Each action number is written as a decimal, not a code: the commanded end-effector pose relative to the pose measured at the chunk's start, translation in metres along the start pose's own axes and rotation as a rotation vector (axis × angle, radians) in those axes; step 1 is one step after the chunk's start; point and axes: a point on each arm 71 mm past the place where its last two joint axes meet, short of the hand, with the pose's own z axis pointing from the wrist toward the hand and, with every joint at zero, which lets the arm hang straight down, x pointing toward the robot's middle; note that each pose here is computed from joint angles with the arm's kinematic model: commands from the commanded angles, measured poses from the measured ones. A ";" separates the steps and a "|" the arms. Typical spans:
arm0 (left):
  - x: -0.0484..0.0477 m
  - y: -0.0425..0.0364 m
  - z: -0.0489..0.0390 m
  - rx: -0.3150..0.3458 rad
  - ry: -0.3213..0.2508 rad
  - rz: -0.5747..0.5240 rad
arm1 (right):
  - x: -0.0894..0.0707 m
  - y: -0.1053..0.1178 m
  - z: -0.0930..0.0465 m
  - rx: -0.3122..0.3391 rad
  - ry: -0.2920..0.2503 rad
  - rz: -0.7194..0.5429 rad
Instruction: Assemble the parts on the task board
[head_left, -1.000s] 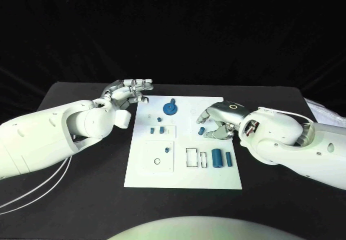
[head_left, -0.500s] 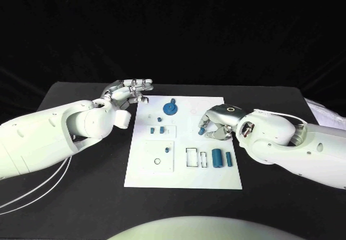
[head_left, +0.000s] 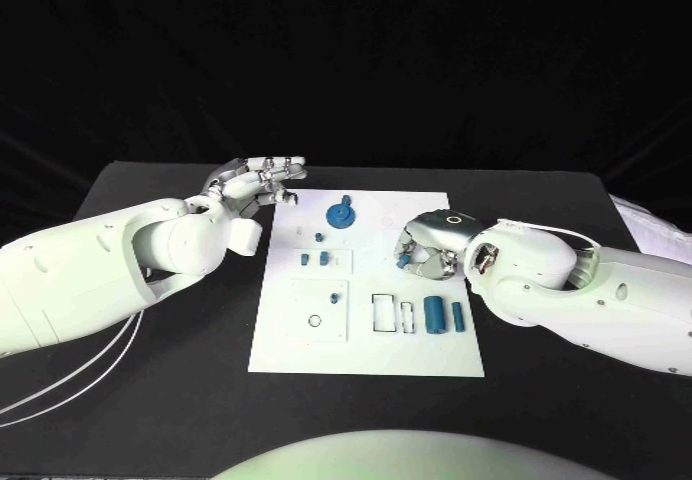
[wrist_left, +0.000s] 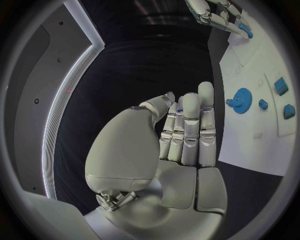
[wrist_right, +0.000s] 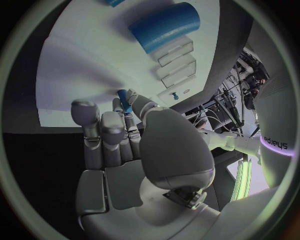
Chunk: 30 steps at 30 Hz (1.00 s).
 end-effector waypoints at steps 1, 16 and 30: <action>0.0025 -0.0001 0.0000 0.001 0.025 -0.008 | 0.002 0.002 0.001 -0.009 0.001 0.003; 0.0021 0.0008 0.0003 -0.006 0.030 -0.005 | -0.014 0.002 -0.006 0.006 -0.172 0.096; 0.0010 0.0021 0.0010 -0.011 0.028 -0.004 | -0.026 0.041 -0.014 -0.102 -0.125 0.219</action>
